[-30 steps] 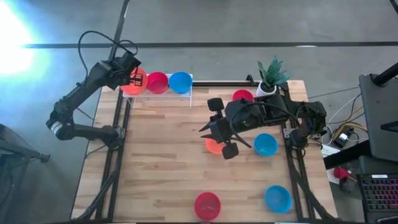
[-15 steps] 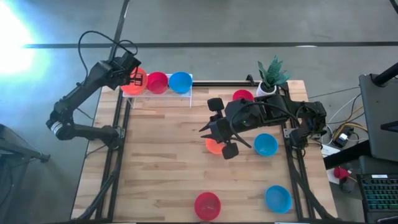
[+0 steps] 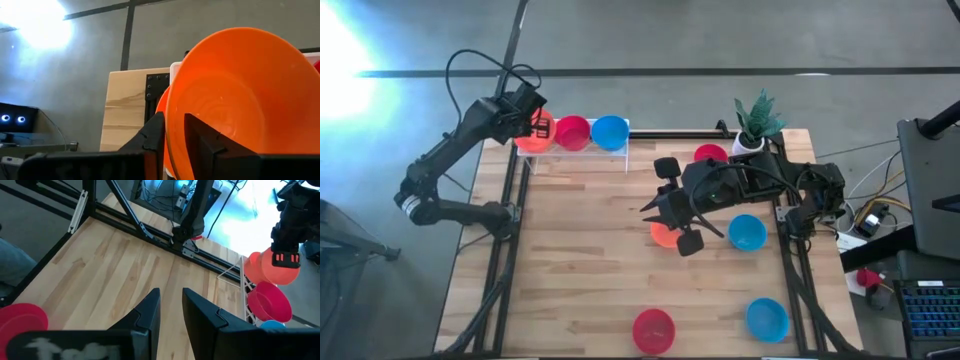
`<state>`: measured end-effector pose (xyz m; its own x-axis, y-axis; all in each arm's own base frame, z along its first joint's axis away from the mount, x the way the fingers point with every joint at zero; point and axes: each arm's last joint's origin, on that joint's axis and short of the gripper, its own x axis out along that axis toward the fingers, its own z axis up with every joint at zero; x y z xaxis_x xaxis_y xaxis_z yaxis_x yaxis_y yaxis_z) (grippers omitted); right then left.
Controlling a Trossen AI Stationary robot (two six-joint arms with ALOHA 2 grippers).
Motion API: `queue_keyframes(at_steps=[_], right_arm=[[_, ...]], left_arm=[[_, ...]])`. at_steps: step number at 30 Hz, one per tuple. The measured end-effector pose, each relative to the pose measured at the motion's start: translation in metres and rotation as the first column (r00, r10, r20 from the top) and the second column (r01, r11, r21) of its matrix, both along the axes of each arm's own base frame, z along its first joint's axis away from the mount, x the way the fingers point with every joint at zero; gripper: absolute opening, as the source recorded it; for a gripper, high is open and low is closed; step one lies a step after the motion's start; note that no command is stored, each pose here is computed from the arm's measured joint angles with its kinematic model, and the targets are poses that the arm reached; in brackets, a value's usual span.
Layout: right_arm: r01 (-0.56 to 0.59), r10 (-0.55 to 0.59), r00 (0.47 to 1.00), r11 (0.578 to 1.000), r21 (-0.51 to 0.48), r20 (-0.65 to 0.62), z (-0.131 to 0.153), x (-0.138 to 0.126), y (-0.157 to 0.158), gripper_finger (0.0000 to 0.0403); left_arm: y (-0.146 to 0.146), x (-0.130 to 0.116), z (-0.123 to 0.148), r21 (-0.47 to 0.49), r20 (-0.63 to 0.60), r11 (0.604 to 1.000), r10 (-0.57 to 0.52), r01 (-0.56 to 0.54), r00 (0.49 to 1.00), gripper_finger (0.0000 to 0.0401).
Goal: Pick & Place Mini bowls
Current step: Stack the bottom orange bowl on top of the orange bowl on the shelf
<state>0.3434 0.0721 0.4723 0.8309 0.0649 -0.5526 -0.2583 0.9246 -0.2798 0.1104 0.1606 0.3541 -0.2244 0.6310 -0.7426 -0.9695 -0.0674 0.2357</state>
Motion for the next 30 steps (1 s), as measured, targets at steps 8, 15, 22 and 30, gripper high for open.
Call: queue_keyframes(at_steps=[8, 15, 22, 30], right_arm=[[0.0, 0.0, 1.0, 1.0, 0.0, 0.0, 0.0, 0.0, 0.0, 0.0079], [0.001, -0.001, 1.0, 1.0, 0.001, 0.0, 0.0, 0.0, -0.0001, 0.0079], [0.001, -0.001, 1.0, 1.0, 0.001, 0.0, 0.0001, -0.0001, -0.0002, 0.0079], [0.001, -0.001, 1.0, 1.0, 0.001, 0.0, 0.0001, -0.0001, -0.0002, 0.0079]], left_arm=[[-0.0008, -0.0007, 0.0057, 0.014, 0.007, 1.0, -0.007, 0.007, 1.0, 0.0067], [-0.0018, -0.0012, 0.0089, 0.008, 0.019, 1.0, -0.01, 0.01, 1.0, 0.0067], [-0.0022, -0.0015, 0.0087, -0.001, 0.007, 1.0, -0.025, 0.025, 1.0, 0.0067], [-0.0026, -0.0023, 0.0086, -0.006, -0.024, 0.999, -0.035, 0.035, 0.999, 0.0067]])
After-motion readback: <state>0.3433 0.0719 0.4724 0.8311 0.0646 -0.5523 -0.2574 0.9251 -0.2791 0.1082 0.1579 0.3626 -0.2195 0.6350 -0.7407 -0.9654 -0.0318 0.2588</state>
